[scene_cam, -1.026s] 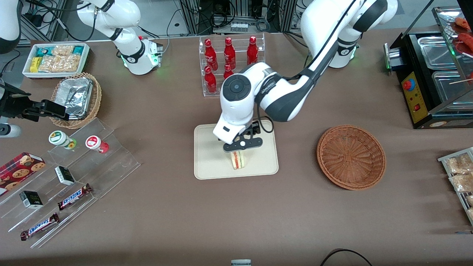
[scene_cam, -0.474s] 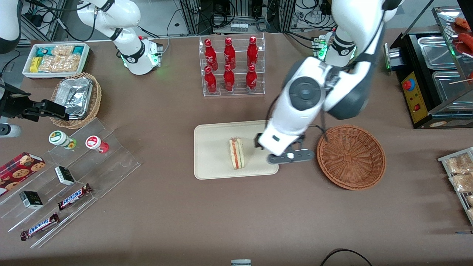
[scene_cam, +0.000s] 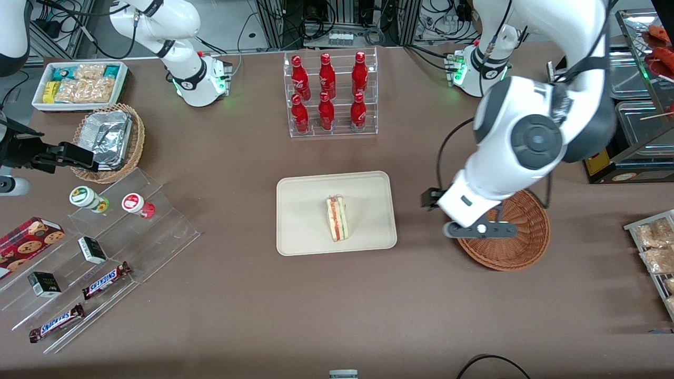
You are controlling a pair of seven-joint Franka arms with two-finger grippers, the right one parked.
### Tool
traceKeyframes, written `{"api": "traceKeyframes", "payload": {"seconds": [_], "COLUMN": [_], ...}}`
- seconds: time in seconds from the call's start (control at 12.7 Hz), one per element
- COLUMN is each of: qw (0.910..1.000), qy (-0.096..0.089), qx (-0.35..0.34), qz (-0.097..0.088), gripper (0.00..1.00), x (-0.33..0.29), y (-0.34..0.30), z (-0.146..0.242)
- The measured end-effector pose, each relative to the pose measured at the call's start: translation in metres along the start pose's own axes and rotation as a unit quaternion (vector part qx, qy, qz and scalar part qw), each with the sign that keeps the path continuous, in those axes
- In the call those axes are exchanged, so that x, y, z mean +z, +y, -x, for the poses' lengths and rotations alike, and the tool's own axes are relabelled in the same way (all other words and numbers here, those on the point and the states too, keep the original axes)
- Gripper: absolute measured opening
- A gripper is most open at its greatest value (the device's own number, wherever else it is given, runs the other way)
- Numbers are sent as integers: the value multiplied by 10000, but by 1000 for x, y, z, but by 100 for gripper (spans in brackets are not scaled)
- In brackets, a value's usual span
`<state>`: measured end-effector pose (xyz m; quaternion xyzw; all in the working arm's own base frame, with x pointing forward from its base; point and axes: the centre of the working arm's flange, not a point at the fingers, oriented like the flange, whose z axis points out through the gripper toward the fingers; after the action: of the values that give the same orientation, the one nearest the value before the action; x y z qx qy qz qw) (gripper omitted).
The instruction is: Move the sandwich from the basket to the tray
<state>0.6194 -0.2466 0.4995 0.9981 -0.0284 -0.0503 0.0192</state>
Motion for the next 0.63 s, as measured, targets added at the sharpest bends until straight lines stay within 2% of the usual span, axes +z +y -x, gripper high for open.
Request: {"api": "traceKeyframes", "payload": {"seconds": [0.24, 0.63], "qw": [9997, 9992], "qy": [-168, -346], "qx": [185, 219], "qz": [-65, 11], "gripper": [100, 100], "x": [-25, -74], "y": [-44, -82], "z": [9, 42]}}
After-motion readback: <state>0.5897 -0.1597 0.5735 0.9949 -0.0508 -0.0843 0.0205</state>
